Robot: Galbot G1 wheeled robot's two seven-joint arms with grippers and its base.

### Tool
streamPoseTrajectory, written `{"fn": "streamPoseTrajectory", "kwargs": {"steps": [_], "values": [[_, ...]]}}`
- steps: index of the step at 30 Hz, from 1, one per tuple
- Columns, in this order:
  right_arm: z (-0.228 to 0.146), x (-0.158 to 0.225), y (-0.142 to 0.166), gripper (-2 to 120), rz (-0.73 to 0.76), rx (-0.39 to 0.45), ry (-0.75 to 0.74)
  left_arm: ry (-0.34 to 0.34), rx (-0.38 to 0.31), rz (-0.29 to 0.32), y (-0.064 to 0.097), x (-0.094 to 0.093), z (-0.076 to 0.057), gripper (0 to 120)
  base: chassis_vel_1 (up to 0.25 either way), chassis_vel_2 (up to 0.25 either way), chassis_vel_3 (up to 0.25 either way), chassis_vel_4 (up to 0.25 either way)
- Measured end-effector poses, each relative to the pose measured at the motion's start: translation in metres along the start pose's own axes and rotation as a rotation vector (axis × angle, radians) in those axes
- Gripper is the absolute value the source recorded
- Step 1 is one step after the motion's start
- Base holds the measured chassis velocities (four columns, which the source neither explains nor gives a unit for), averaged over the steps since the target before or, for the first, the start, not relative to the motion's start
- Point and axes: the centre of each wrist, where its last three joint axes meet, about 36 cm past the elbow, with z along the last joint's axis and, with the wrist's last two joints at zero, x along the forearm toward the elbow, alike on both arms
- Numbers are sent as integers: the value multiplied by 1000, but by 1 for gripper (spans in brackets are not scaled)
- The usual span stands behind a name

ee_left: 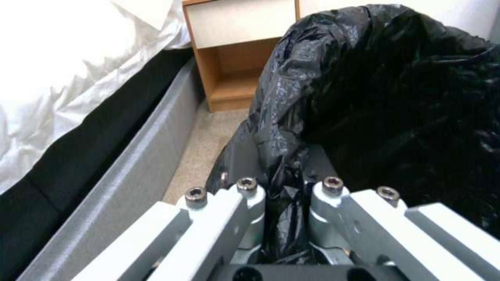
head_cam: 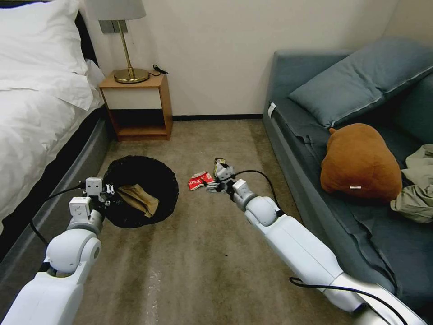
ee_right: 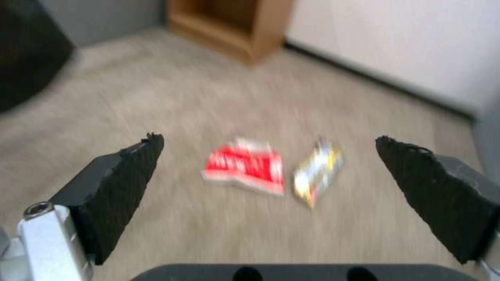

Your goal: Pick up the trash bin, then pick up the garbage on the floor and place it into the trash bin.

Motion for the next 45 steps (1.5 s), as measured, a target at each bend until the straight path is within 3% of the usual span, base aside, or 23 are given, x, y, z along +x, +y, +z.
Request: {"fn": "streamPoseTrajectory", "kwargs": {"steps": [4, 15, 45], "values": [[17, 2, -4, 100, 35, -69, 91, 7, 4, -2, 3, -2, 1, 5, 0, 0, 0, 0], [51, 5, 3, 100, 104, -122, 261, 19, 6, -4, 10, -1, 10, 5, 0, 0, 0, 0], [62, 5, -3, 100, 102, -141, 241, 38, 6, -7, 17, 6, 26, 5, -3, 3, 2, -3]]}}
